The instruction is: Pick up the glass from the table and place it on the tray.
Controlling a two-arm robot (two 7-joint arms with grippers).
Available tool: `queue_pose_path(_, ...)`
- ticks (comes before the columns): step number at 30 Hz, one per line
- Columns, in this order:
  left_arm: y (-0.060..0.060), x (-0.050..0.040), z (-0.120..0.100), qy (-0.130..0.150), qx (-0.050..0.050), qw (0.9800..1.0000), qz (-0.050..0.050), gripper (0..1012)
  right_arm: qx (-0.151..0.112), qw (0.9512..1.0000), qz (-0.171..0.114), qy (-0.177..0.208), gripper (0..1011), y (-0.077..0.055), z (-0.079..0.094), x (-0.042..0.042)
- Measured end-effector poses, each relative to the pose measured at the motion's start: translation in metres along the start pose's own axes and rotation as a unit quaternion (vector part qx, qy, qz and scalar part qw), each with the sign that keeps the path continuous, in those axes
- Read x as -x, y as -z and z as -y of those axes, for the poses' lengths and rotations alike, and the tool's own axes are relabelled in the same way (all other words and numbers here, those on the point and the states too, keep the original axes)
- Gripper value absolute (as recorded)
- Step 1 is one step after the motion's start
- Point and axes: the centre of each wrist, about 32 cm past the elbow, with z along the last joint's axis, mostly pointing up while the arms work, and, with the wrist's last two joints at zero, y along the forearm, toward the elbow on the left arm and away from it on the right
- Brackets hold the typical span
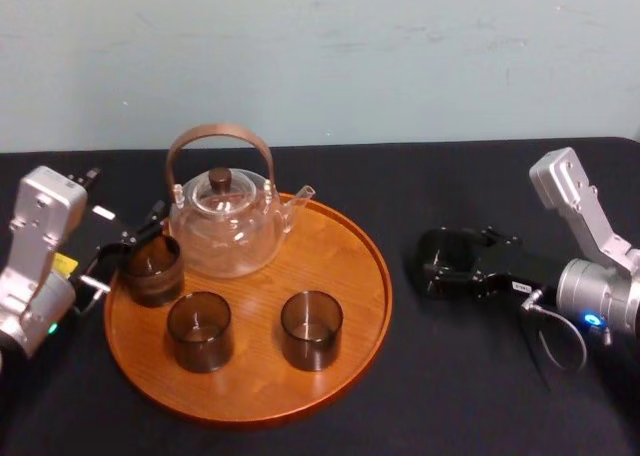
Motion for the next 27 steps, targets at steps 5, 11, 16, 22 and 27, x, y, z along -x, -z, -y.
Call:
queue_pose_path(5,0.0,0.0,0.0,0.0,0.0,1.0,0.0,1001,0.001,1.0,0.001,0.0,1002,-0.001,-0.003,-0.0003)
queue_pose_path(11,0.0,0.0,0.0,0.0,0.0,1.0,0.0,1001,0.003,1.0,0.0,0.001,1002,-0.002,-0.007,-0.0009)
queue_pose_path(16,0.0,0.0,0.0,0.0,0.0,1.0,0.0,1002,0.006,1.0,-0.001,0.002,1002,-0.002,-0.01,0.0)
queue_pose_path(22,0.0,0.0,0.0,0.0,0.0,1.0,0.0,1001,0.01,0.9999,0.002,0.005,1002,-0.002,-0.013,0.0018)
queue_pose_path(27,0.0,0.0,0.0,0.0,0.0,1.0,0.0,1001,0.01,0.9999,0.004,0.005,1002,-0.002,-0.014,0.002)
